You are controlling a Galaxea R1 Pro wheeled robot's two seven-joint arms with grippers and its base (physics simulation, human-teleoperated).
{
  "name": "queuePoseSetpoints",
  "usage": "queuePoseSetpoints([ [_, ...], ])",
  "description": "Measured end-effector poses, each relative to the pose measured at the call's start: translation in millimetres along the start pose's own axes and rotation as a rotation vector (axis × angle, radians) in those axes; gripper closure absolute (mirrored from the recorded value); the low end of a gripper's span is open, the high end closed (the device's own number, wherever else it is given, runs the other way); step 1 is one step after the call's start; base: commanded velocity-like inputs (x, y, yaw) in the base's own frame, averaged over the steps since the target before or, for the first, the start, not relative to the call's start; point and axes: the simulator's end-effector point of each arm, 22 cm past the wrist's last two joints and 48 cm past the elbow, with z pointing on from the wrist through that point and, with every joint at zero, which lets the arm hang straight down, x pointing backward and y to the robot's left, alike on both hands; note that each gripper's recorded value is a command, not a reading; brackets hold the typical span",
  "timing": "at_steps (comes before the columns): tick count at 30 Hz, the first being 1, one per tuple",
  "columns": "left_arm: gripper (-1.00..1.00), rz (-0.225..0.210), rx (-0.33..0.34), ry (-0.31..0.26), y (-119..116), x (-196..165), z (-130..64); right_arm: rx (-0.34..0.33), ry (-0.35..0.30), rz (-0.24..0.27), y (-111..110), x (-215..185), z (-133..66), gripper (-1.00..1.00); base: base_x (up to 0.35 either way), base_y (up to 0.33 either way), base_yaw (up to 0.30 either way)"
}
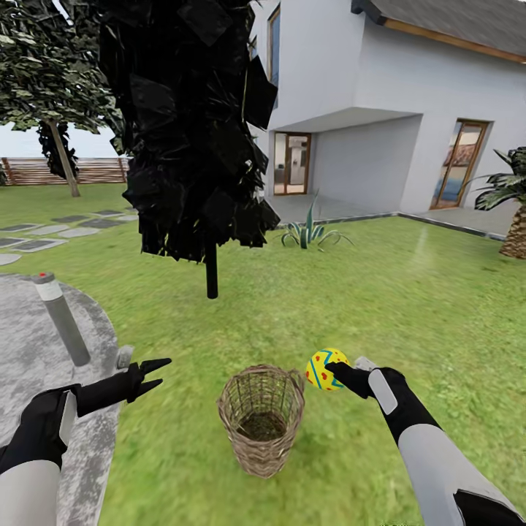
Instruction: Take the three Easter eggs out of the wicker basket on the lawn in the garden, then place them on the lawn next to a single tree (choose any tree) so that all three eggs are next to the same tree and none are left in the basket.
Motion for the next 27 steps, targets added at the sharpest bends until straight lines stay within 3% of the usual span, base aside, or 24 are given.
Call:
queuePoseSetpoints([
  [11, -1.0, 0.01, 0.005, -0.007, -13, -7, -5.9, -0.006, -0.01, 0.0, 8, -9, -10.2, 1.0, -0.204, 0.0, -0.194],
  [27, -1.0, 0.024, 0.015, -0.017, -22, -12, -11.1, -0.017, -0.025, 0.0, 14, -16, -17.5, 1.0, -0.026, 0.0, -0.196],
])
